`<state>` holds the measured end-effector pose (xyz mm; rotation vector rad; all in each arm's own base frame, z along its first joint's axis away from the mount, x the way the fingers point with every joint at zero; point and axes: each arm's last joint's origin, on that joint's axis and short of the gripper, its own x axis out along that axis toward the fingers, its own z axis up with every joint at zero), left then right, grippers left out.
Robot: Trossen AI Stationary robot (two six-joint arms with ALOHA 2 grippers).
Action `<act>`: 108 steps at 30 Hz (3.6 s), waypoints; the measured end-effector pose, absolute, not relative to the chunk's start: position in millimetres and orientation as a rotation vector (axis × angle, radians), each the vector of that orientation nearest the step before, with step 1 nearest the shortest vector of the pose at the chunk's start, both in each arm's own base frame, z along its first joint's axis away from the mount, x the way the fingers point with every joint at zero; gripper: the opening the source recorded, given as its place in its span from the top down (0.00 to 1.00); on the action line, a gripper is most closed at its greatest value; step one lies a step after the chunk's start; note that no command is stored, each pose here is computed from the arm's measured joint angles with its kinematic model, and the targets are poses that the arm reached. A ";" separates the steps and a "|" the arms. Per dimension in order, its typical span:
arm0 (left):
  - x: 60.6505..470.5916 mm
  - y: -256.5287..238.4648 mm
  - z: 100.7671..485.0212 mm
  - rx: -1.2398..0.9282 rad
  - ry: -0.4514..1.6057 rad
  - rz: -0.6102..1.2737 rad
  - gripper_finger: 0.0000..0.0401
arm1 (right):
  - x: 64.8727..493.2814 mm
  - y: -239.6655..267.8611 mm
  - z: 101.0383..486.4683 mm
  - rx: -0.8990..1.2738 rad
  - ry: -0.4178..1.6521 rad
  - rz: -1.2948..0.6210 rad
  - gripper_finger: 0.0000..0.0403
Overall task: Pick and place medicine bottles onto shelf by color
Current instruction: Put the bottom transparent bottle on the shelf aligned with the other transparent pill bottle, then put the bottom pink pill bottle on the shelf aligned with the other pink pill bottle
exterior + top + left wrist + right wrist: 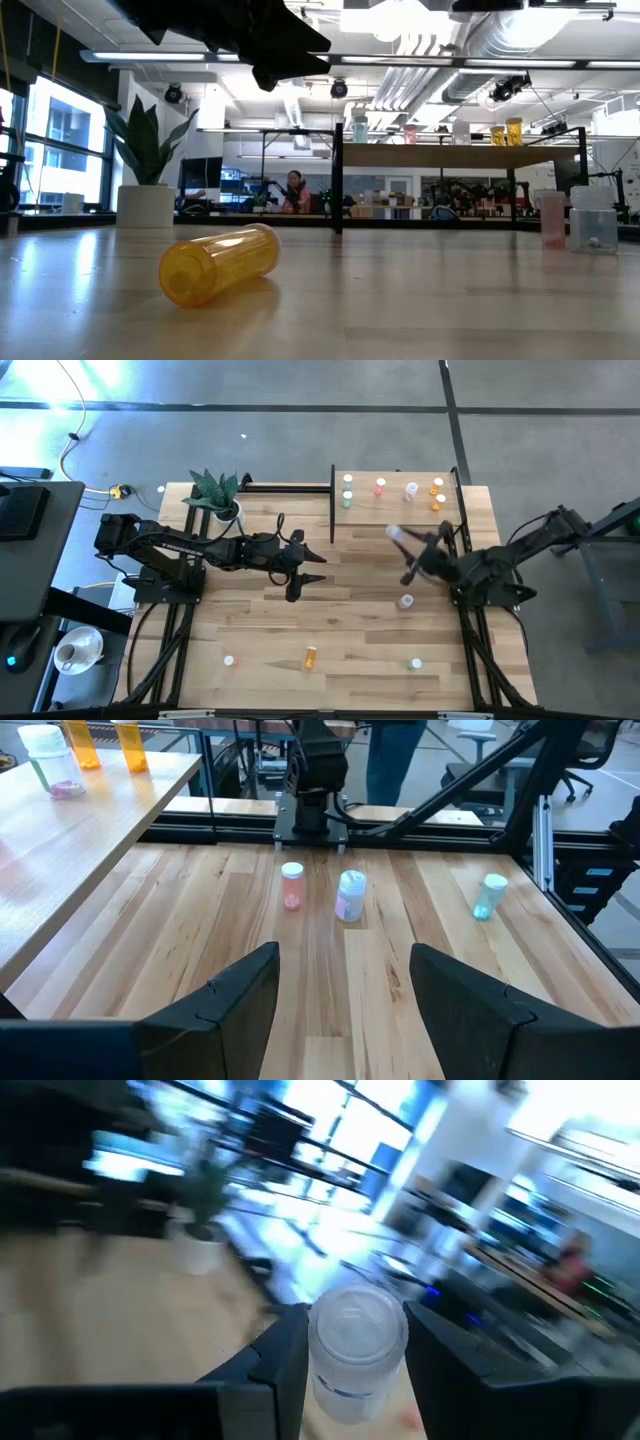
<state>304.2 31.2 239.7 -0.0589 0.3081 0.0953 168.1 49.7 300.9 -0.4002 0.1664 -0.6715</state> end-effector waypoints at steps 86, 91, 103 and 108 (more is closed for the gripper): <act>303.7 31.3 238.3 -0.060 0.323 0.096 0.46 | 144.7 -77.1 259.8 0.179 0.388 -1.121 0.51; 303.6 31.4 238.0 -0.060 0.326 0.096 0.46 | 137.8 -73.5 274.1 0.198 0.328 -1.090 0.51; 302.7 31.3 235.5 -0.078 0.351 0.100 0.46 | 137.2 -43.0 294.1 0.309 0.297 -0.521 0.51; 302.3 31.1 234.3 -0.123 0.364 0.108 0.46 | 143.6 -23.3 290.0 0.342 0.365 -0.301 0.51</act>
